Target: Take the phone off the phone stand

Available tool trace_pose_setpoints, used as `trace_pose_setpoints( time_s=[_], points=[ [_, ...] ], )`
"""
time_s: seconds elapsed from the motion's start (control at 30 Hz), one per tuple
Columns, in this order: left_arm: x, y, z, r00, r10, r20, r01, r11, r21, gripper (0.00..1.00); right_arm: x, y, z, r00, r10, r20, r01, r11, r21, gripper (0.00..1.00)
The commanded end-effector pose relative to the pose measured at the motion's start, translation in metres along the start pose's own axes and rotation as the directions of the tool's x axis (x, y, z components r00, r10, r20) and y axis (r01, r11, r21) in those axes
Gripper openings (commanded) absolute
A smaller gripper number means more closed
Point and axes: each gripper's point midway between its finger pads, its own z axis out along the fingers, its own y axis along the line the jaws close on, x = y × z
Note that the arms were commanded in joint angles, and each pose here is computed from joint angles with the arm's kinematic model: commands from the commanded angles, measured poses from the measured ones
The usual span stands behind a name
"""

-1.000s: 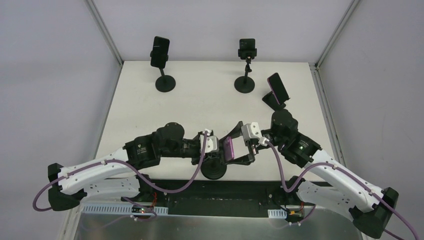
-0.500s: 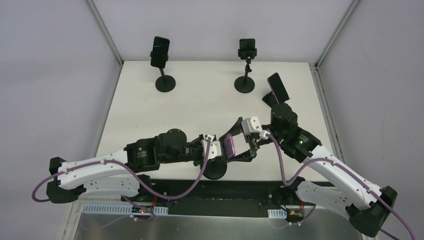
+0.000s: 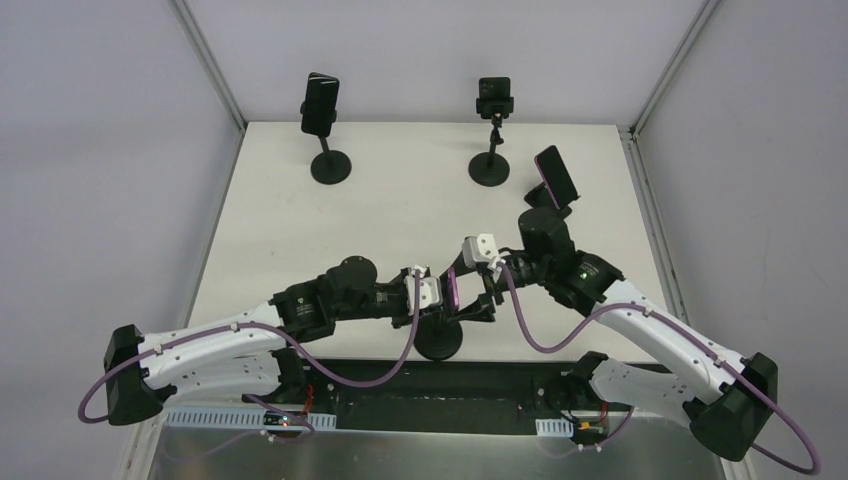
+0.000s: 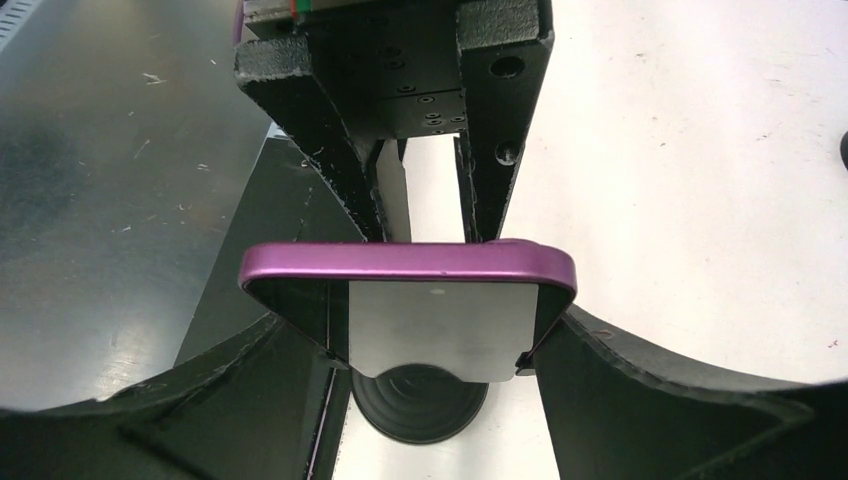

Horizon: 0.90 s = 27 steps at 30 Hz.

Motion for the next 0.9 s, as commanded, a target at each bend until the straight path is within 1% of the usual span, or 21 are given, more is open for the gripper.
trace_pose_setpoints(
  time_s=[0.0, 0.17, 0.2, 0.33, 0.4, 0.57, 0.6, 0.63, 0.67, 0.7, 0.77, 0.87],
  points=[
    [-0.027, 0.016, 0.006, 0.99, 0.038, 0.136, -0.032, 0.999, -0.044, 0.0, 0.007, 0.006, 0.0, 1.0, 0.001, -0.01, -0.001, 1.0, -0.018, 0.0],
    [-0.019, 0.01, 0.014, 0.992, 0.03, 0.124, -0.03, 1.0, -0.001, 0.0, 0.016, 0.008, 0.001, 1.0, 0.014, -0.027, -0.015, 1.0, -0.022, 0.0],
    [-0.019, 0.009, 0.015, 0.992, 0.03, 0.125, -0.031, 1.0, 0.004, 0.02, 0.017, 0.009, 0.001, 0.999, 0.017, -0.026, -0.018, 0.999, -0.027, 0.0],
    [-0.017, 0.007, 0.02, 0.992, 0.033, 0.118, -0.035, 0.999, 0.021, 0.15, 0.015, 0.013, 0.001, 1.0, 0.026, -0.016, -0.027, 0.998, -0.052, 0.0],
    [-0.017, 0.009, 0.021, 0.993, 0.034, 0.113, -0.036, 0.999, 0.014, 0.24, 0.014, 0.016, 0.002, 0.999, 0.031, -0.01, -0.032, 0.997, -0.063, 0.0],
    [-0.02, 0.012, 0.023, 0.993, 0.037, 0.115, -0.038, 0.999, 0.011, 0.34, 0.011, 0.02, 0.002, 0.999, 0.04, 0.002, -0.04, 0.995, -0.088, 0.0],
    [-0.02, 0.013, 0.024, 0.993, 0.035, 0.113, -0.037, 0.999, 0.012, 0.38, 0.011, 0.021, 0.002, 0.999, 0.041, 0.002, -0.041, 0.995, -0.09, 0.0],
    [-0.02, 0.013, 0.025, 0.993, 0.036, 0.114, -0.037, 0.999, 0.013, 0.47, 0.011, 0.021, 0.002, 0.999, 0.042, 0.002, -0.042, 0.995, -0.092, 0.0],
    [-0.021, 0.013, 0.026, 0.993, 0.034, 0.114, -0.036, 0.999, 0.013, 0.54, 0.011, 0.022, 0.002, 0.999, 0.043, 0.003, -0.043, 0.995, -0.094, 0.0],
    [-0.022, 0.013, 0.026, 0.993, 0.031, 0.112, -0.033, 0.999, 0.013, 0.58, 0.011, 0.022, 0.001, 0.999, 0.046, 0.003, -0.046, 0.994, -0.096, 0.0],
    [-0.022, 0.014, 0.028, 0.994, 0.024, 0.108, -0.026, 1.0, 0.012, 0.6, 0.011, 0.023, 0.001, 0.999, 0.048, 0.006, -0.047, 0.994, -0.1, 0.0],
    [-0.021, 0.017, 0.032, 0.995, 0.015, 0.098, -0.015, 1.0, 0.005, 0.6, 0.01, 0.025, 0.001, 0.998, 0.054, 0.009, -0.053, 0.992, -0.11, 0.0]
  ],
)
